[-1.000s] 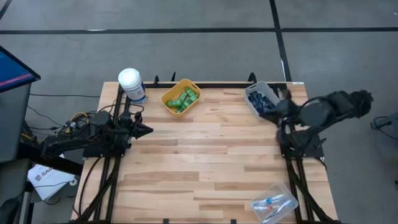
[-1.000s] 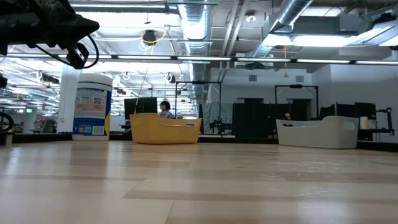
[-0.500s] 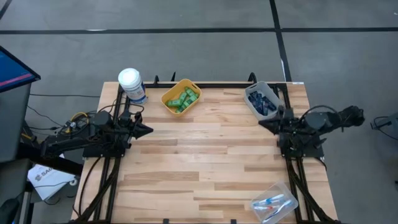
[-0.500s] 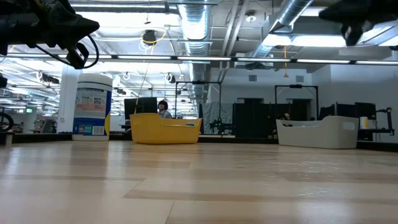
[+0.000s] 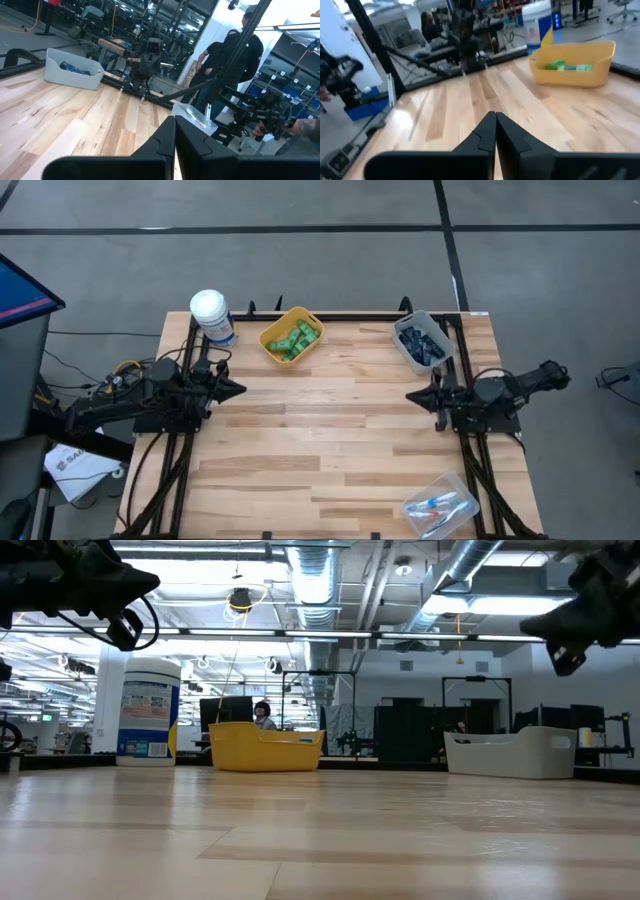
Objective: Pick & Place Travel size toiletries
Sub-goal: Return to Home Position
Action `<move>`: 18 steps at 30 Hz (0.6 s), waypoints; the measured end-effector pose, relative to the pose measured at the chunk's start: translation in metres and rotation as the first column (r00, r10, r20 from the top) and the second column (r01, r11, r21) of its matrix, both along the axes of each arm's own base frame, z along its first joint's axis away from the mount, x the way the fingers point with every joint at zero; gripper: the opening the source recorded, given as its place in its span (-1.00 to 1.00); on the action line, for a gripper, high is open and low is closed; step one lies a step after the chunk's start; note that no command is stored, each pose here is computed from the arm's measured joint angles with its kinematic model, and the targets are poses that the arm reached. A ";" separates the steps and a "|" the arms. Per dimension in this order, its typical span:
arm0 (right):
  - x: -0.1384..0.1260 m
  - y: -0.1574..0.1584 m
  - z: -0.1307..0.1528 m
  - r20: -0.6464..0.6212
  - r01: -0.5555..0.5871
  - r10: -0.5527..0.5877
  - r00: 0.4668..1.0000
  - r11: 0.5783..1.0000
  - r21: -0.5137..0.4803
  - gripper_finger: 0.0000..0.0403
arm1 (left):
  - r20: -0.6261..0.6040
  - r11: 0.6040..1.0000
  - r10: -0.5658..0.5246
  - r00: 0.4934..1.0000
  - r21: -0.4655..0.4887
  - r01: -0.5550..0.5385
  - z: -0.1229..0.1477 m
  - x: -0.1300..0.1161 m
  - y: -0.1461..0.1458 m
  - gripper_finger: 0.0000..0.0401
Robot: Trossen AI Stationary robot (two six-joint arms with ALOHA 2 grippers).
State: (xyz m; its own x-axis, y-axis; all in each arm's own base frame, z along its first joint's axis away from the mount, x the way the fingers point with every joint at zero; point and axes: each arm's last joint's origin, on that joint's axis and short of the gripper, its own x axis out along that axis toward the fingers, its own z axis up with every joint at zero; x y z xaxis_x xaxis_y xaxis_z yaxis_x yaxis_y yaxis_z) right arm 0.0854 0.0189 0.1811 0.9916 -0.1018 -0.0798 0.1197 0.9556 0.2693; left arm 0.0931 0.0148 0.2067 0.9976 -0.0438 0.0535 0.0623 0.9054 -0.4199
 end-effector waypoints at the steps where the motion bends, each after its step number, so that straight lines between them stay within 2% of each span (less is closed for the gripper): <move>1: 0.001 0.000 -0.004 -0.012 -0.003 0.003 1.000 1.000 -0.004 -1.00 | 0.000 1.000 0.000 1.000 0.000 0.000 0.000 0.000 0.000 -1.00; 5: 0.003 0.002 -0.010 -0.058 -0.033 0.031 0.998 0.999 -0.030 -1.00 | 0.001 1.000 0.000 1.000 0.000 0.000 0.000 0.000 0.000 -1.00; 10: 0.004 0.000 -0.011 -0.067 -0.004 0.002 0.998 0.999 -0.040 -1.00 | 0.007 1.000 0.000 1.000 0.002 0.000 0.001 0.000 0.000 -1.00; 18: 0.004 -0.001 -0.010 -0.051 0.012 -0.012 0.999 1.000 0.008 -1.00 | 0.008 1.000 0.000 1.000 0.002 0.000 0.001 0.000 0.000 -1.00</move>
